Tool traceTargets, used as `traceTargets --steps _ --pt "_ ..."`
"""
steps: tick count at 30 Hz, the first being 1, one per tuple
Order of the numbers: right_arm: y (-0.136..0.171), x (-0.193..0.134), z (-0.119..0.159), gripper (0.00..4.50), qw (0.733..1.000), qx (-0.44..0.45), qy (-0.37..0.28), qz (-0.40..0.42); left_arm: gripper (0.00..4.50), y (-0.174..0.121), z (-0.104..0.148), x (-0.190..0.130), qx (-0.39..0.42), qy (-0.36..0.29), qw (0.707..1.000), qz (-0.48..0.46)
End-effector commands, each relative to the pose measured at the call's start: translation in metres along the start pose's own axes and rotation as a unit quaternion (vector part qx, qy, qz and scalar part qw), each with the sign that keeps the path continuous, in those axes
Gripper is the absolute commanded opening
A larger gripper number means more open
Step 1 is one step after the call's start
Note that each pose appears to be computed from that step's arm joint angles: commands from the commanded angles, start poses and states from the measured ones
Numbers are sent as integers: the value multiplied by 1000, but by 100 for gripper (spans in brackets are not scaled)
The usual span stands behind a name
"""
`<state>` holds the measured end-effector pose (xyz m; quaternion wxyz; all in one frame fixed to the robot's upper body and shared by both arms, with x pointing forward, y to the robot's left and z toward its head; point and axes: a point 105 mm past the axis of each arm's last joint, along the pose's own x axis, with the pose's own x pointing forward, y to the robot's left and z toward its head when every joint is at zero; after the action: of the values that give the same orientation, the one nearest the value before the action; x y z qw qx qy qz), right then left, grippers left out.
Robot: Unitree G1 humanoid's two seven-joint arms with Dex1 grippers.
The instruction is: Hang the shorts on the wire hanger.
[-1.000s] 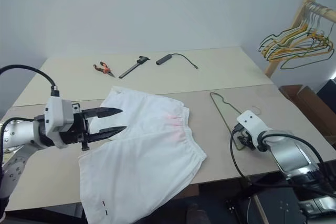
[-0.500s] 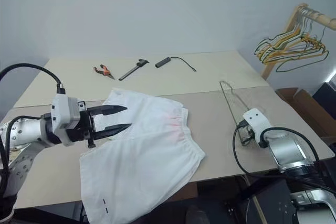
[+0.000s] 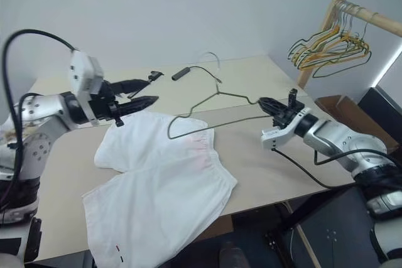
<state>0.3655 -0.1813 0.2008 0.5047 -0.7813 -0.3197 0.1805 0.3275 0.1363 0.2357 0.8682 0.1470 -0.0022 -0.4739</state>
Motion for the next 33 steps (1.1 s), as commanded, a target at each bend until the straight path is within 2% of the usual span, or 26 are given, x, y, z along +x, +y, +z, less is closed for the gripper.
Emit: traceTargets --steps 1,5,9,13,16,20,30,32,33 --pt "-22 7 -5 3 999 -20 -11 -37 227 -4 -8 13 -29 33 998 -52" --pt "-29 12 -4 3 999 -24 -19 -44 227 -13 -14 26 -45 41 993 -105" --pt "-29 12 -1 0 999 -21 -23 -45 310 -21 -16 29 -69 48 985 -150" --pt "-34 12 -2 0 998 -21 -22 -51 438 -26 -32 28 -55 96 980 -167" --pt "-39 13 -4 0 998 -22 -19 -56 438 -27 -46 29 -51 133 976 -167" --pt "-43 15 -5 0 998 -23 -18 -62 343 -28 -47 31 -61 134 975 -169" --pt "-47 16 -7 0 997 -17 -13 -71 14 -21 -46 32 -44 134 979 -149" --pt "-49 16 -7 0 997 -11 -16 -76 14 -18 -47 32 -37 137 980 -139" --pt "-51 15 -6 26 997 2 -20 -80 12 -17 -48 32 -36 137 981 -135"
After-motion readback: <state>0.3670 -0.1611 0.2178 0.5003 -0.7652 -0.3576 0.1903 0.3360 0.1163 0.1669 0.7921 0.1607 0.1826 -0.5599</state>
